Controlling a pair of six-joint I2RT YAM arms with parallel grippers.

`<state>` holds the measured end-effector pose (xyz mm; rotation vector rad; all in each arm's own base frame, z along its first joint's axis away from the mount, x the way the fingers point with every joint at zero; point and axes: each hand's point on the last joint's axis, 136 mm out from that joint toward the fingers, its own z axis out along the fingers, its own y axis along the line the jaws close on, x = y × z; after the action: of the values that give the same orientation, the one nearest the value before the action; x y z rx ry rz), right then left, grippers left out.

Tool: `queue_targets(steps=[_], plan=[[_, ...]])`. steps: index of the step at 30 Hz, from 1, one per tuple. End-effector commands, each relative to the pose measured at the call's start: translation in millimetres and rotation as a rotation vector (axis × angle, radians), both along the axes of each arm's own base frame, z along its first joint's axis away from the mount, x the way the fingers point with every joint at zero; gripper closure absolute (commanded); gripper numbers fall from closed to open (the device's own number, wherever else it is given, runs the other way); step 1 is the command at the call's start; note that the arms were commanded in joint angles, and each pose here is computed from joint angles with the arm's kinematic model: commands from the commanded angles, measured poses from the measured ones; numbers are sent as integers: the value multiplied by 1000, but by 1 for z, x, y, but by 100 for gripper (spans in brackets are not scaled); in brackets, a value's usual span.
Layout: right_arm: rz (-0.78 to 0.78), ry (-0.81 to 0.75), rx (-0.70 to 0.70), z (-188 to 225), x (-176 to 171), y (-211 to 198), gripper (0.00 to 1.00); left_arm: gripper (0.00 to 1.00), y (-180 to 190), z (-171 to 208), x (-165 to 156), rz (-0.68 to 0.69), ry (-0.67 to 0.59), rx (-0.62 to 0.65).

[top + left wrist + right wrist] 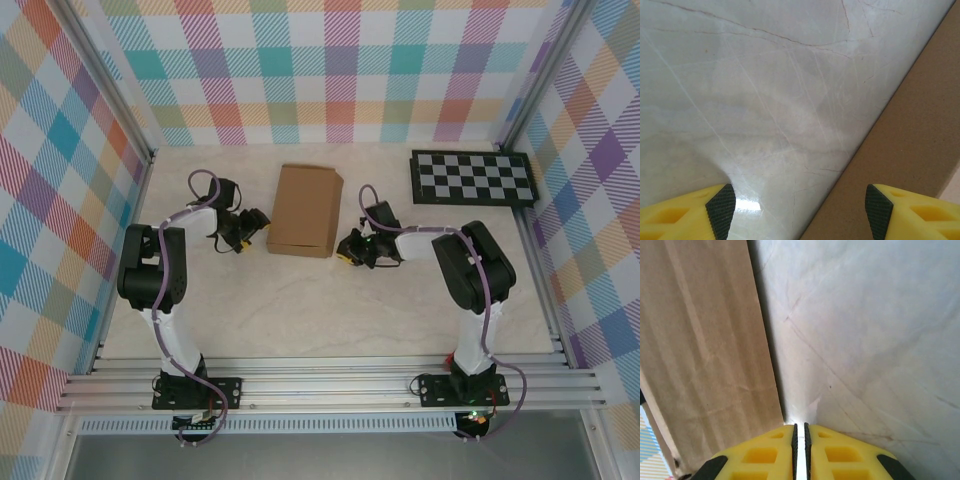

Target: Fold the paper box

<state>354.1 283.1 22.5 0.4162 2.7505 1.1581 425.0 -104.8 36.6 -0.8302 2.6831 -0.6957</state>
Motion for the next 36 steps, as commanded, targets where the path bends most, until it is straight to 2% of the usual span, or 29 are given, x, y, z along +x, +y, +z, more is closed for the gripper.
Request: queue_targets(steps=[1,10,15,23,28,31,36], plan=[[82,-12,20,9,-2,10,86,27,-11,-9,-25,-40,99,-3],[114,-1,93,11,4,33,86,27,-31,-8,-28,-52,96,-30],[116,31,130,6,-5,45,86,27,-45,-8,-35,-42,89,-46],[24,60,327,18,-3,77,86,27,-81,-12,-60,12,56,-87],[-54,66,379,29,-4,77,87,27,-82,-5,-65,41,37,-98],[-57,77,354,31,-11,72,86,27,-76,5,-58,19,22,-60],[-18,46,224,28,-22,52,85,27,-50,2,-50,23,48,8]])
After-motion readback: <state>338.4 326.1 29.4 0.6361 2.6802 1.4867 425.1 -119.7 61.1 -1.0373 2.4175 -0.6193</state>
